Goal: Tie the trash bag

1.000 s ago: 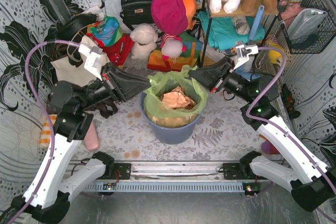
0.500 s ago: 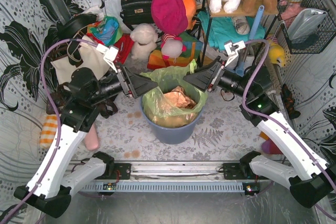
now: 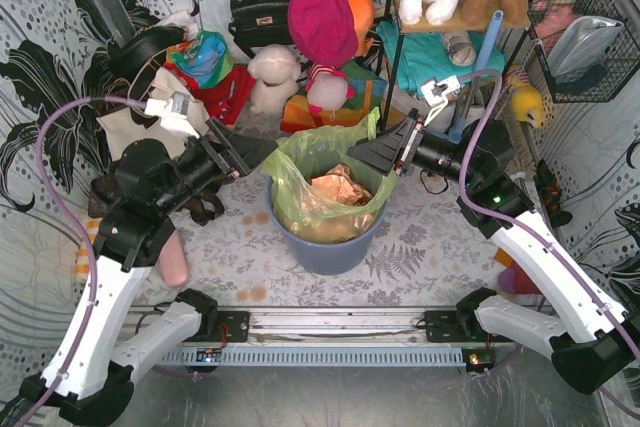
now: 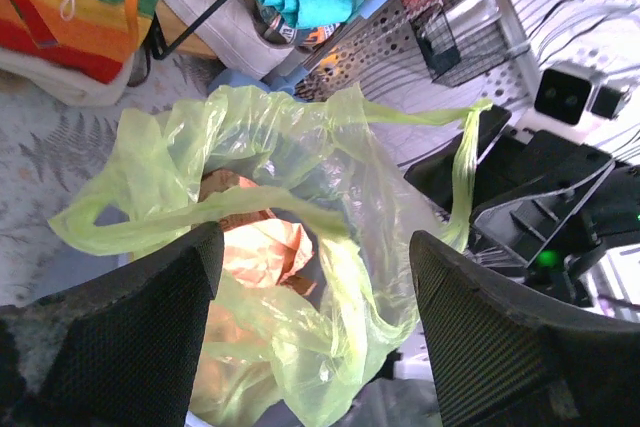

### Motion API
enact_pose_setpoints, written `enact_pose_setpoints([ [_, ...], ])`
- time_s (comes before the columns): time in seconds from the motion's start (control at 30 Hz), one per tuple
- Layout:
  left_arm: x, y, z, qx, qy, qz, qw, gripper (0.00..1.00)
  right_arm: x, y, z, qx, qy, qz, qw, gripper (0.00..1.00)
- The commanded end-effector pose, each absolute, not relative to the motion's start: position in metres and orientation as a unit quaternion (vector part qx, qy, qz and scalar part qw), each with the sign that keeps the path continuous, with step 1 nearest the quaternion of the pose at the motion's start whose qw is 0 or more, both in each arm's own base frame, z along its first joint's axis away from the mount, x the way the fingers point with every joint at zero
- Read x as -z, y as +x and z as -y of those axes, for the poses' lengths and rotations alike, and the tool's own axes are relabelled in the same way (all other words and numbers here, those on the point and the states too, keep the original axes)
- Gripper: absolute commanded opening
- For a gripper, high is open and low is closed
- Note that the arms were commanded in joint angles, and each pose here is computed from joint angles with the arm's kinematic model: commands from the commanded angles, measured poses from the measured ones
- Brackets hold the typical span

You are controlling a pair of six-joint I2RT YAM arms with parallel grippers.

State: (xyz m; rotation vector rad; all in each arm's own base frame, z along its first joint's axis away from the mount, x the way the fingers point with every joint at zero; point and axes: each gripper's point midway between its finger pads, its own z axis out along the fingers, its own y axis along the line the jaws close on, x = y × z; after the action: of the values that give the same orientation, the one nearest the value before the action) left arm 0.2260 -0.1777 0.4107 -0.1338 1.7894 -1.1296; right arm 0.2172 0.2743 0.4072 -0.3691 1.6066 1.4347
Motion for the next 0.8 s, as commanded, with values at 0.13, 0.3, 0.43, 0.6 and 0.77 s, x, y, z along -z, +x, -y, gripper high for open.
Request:
enact_pose_setpoints([
  [0.13, -0.401, 0.235, 0.193, 0.594, -0.179, -0.665, 0.416, 0.84, -0.426, 0.216, -0.275, -0.585, -0.156, -0.638, 0.476, 0.59],
  [0.3, -0.409, 0.233, 0.204, 0.649, -0.166, -0.630, 0.393, 0.84, -0.422, 0.216, -0.280, -0.586, -0.161, -0.640, 0.470, 0.60],
  [0.43, -0.422, 0.239, 0.207, 0.651, -0.149, -0.623, 0.407, 0.84, -0.424, 0.218, -0.284, -0.592, -0.163, -0.634, 0.470, 0.60],
  [0.6, -0.432, 0.254, 0.209, 0.634, -0.139, -0.629, 0.428, 0.85, -0.433, 0.220, -0.288, -0.598, -0.167, -0.624, 0.474, 0.60],
  [0.77, -0.434, 0.270, 0.212, 0.629, -0.134, -0.631, 0.434, 0.85, -0.440, 0.221, -0.289, -0.599, -0.171, -0.617, 0.480, 0.59],
])
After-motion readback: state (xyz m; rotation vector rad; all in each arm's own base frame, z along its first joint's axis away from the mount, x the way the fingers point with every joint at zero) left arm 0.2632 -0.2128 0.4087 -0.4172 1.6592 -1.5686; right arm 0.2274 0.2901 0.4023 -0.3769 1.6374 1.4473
